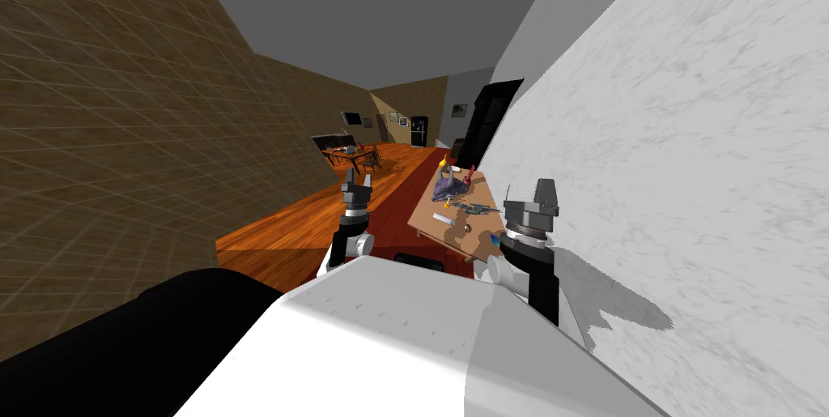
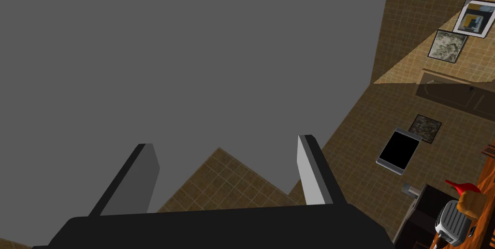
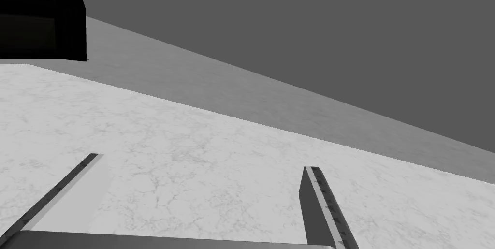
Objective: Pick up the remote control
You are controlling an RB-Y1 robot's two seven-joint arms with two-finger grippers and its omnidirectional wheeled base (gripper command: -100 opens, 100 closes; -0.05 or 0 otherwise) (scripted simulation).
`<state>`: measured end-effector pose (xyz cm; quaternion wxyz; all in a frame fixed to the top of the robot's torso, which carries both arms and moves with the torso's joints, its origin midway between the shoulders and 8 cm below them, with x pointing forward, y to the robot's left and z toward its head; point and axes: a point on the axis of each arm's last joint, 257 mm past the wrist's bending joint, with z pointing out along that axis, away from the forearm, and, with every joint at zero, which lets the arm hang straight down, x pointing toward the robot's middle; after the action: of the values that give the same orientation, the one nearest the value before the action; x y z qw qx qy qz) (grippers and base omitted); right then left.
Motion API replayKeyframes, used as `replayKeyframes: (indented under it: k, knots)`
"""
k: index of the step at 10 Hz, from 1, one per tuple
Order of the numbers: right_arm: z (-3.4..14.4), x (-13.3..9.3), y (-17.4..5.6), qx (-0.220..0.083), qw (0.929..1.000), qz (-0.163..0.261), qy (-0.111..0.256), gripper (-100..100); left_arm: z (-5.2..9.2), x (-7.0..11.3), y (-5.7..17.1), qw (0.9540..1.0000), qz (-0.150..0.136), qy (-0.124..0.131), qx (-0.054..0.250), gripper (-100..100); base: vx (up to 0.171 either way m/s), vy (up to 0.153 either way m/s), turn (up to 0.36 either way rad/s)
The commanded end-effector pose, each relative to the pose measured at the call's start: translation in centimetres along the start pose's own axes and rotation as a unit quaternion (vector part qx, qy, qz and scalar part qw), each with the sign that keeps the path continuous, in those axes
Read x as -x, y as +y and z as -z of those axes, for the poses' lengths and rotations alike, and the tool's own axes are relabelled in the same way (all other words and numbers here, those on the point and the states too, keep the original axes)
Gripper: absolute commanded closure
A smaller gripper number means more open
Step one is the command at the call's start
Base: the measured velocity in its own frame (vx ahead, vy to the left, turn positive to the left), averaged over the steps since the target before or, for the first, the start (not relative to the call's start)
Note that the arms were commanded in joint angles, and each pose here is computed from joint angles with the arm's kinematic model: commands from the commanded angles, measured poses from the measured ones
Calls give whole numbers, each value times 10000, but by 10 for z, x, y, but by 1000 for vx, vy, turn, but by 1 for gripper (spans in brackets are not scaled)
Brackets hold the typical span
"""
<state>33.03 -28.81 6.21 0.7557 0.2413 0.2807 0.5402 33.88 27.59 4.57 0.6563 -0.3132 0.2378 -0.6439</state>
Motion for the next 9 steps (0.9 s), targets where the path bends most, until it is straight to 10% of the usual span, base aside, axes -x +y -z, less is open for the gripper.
replayKeyframes:
  k: [1, 9]
  knots:
    - [4, -10, -15, -123, 9993, 205, 279, -100, 0, 0, 0, 10000, 0, 0, 0, 0, -5, 76, 39]
    - [53, -39, -122, -966, 9685, 1546, 1698, -100, 0, 0, 0, 10000, 1, 0, 0, 0, 14, 141, 50]
